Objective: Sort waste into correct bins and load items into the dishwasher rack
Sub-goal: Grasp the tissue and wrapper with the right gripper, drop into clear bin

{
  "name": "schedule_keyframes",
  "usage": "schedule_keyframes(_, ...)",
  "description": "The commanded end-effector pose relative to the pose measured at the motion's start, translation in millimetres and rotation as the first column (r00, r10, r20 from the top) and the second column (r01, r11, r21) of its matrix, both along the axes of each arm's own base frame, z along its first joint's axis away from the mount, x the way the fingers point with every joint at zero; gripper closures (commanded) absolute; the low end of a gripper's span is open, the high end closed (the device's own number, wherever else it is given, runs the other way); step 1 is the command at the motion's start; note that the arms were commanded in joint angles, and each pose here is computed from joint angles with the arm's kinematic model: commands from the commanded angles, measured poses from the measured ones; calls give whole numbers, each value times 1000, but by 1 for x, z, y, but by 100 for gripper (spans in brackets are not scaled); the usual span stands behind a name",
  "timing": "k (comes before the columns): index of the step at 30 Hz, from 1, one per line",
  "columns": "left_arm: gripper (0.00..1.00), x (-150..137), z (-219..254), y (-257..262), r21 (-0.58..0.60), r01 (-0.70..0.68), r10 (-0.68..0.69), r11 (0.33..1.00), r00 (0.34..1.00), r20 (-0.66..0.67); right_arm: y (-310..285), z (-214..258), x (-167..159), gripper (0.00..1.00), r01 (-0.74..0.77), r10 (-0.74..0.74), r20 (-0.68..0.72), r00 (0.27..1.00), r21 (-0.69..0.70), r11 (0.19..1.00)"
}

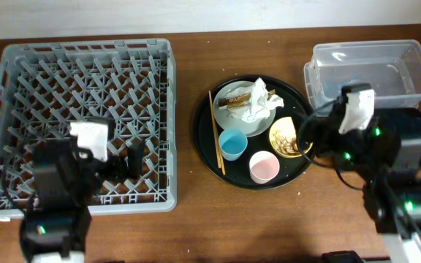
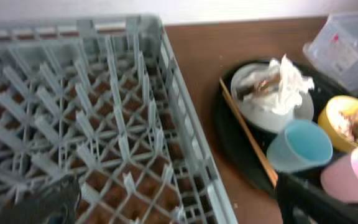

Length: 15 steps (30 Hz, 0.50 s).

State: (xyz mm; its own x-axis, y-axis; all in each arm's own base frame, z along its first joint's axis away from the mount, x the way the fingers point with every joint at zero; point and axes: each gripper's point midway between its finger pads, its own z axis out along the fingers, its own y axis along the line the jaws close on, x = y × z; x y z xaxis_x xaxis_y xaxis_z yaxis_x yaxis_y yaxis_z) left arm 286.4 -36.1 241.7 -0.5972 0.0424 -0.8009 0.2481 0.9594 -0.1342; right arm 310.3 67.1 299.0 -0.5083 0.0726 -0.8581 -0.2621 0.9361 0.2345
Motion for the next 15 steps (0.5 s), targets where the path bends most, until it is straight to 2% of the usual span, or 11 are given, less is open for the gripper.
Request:
schedule_keyframes(1, 1, 40, 20, 8, 58, 25, -16, 998, 990, -143, 26, 0, 23, 2, -125, 129, -56, 990, 71, 990)
schedule_keyframes(4, 1, 83, 12, -6, 77, 82, -51, 994, 942, -333, 45, -9, 49, 2, -218, 229, -73, 971, 140, 966)
schedule_keyframes(6, 1, 104, 5, -17, 75, 112, -79, 991, 933, -350, 46, -16, 65, 2, -219, 230, -64, 971, 146, 965)
schedule_keyframes(8, 1, 115, -9, -21, 73, 123, -88, 990, 927, -365, 60, -29, 74, 2, -289, 309, -77, 948, 201, 936)
schedule_keyframes(9, 1, 117, -15, -22, 70, 125, -90, 990, 922, -378, 63, -39, 81, 7, -293, 320, -97, 942, 223, 930)
schedule_keyframes(10, 1, 117, -18, -23, 62, 129, -96, 990, 917, -386, 60, -59, 96, 14, -187, 250, -185, 950, 304, 934)
schedule_keyframes(11, 1, 117, -18, -24, 57, 132, -100, 990, 917, -387, 53, -74, 107, 13, -81, 171, -251, 953, 332, 940)
schedule_keyframes(12, 1, 117, -17, -26, 44, 139, -112, 989, 916, -386, 45, -90, 117, 7, 41, 68, -315, 947, 327, 944)
schedule_keyframes(15, 1, 117, -17, -27, 41, 140, -113, 989, 916, -386, 33, -109, 130, 4, 341, -244, -368, 897, 226, 913)
